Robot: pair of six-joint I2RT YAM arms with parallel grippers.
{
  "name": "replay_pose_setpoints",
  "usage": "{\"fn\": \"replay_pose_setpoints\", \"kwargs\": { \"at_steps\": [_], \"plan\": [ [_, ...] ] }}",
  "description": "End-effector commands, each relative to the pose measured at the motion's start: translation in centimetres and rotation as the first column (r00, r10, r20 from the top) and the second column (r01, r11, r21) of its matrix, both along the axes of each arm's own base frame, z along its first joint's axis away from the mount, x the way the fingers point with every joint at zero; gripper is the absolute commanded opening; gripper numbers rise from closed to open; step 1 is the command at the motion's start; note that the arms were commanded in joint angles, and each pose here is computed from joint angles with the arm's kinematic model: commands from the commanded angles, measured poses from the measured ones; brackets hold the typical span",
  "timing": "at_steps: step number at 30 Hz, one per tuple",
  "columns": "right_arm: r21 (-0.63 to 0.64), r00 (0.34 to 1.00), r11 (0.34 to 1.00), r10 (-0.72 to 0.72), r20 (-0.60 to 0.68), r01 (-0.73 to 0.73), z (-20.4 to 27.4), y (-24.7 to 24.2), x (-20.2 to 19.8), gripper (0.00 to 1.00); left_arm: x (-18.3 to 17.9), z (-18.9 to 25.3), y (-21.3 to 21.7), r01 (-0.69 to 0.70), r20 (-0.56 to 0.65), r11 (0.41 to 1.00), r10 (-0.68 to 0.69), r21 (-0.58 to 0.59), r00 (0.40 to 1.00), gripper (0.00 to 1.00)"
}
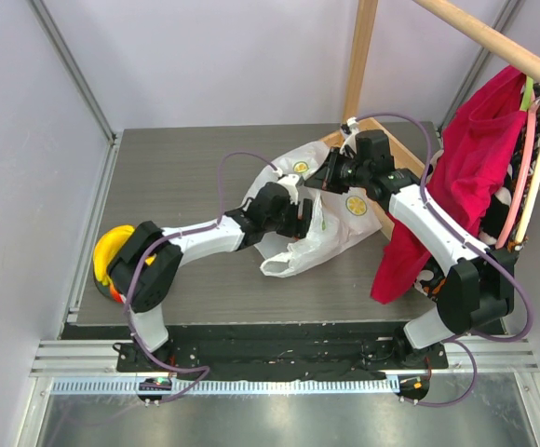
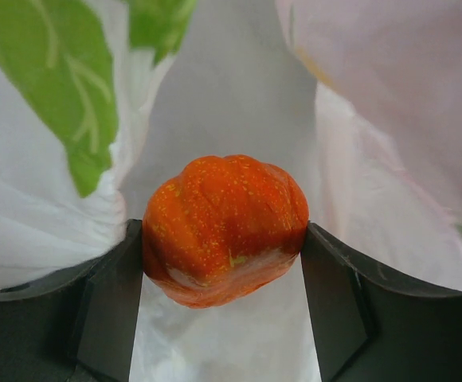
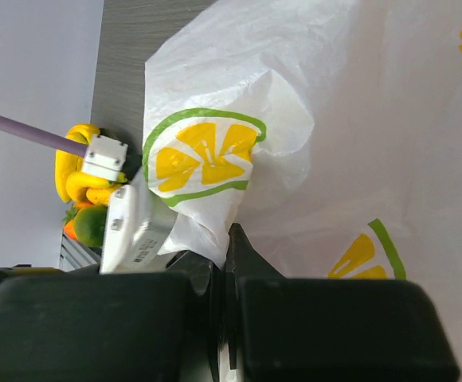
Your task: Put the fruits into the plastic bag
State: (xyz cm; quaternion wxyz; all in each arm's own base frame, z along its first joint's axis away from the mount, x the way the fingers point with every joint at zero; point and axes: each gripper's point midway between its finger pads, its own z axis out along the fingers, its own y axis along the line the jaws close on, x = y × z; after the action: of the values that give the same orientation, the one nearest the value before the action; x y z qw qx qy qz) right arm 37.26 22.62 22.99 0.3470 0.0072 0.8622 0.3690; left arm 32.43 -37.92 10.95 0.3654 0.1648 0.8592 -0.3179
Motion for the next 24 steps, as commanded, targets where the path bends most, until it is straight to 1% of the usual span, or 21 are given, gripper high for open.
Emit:
{"fn": "replay_pose_setpoints", "kwargs": {
  "at_steps": [1,3,4,6,7,10,13,18,21,24],
  "plan": [
    [0.026,0.999,1.0,0.003,0.038,-0.004,1.0,0.3,0.4,0.01,1.2,2.4,-2.1,0.007,0.062,0.997,-0.003,-0.078,0.998,0.72],
    [0.026,0.999,1.0,0.001,0.033,-0.001,0.8,0.2,0.5,0.01,1.1,1.5,-1.9,0.005,0.049,0.999,-0.002,-0.05,0.999,0.77],
    [0.025,0.999,1.0,0.004,0.032,-0.005,0.7,0.3,0.5,0.01,1.1,1.5,-1.9,0.005,0.047,0.999,-0.003,-0.047,0.999,0.8],
    [0.025,1.0,1.0,0.005,0.03,-0.006,0.6,0.3,0.5,0.01,0.9,1.2,-1.7,0.005,0.045,0.999,-0.003,-0.039,0.999,0.84],
    [0.026,1.0,1.0,0.003,0.03,-0.004,0.6,0.3,0.5,0.01,1.0,1.1,-1.6,0.0,0.046,0.999,0.002,-0.036,0.999,0.91],
    [0.024,1.0,1.0,0.004,0.027,-0.005,0.4,0.3,0.6,0.01,1.0,1.5,-1.5,-0.004,0.054,0.999,0.006,-0.037,0.999,0.98],
    [0.023,1.0,1.0,0.006,0.027,-0.007,0.4,0.4,0.6,0.01,1.0,1.9,-1.5,0.003,0.062,0.999,0.0,-0.037,0.998,1.0],
    [0.021,1.0,1.0,0.003,0.028,-0.003,0.3,0.3,0.7,0.01,0.6,2.9,-1.4,0.026,0.078,0.999,-0.023,-0.038,0.997,1.0],
    [0.019,0.999,1.0,0.002,0.033,-0.003,0.5,0.3,0.7,0.01,0.1,4.7,-1.1,0.055,0.122,0.997,-0.048,-0.049,0.991,0.99],
    [0.016,1.0,1.0,-0.001,0.031,0.0,0.3,0.2,0.7,0.01,-0.4,6.7,-0.4,0.067,0.169,0.996,-0.057,-0.058,0.984,1.0]
  ]
}}
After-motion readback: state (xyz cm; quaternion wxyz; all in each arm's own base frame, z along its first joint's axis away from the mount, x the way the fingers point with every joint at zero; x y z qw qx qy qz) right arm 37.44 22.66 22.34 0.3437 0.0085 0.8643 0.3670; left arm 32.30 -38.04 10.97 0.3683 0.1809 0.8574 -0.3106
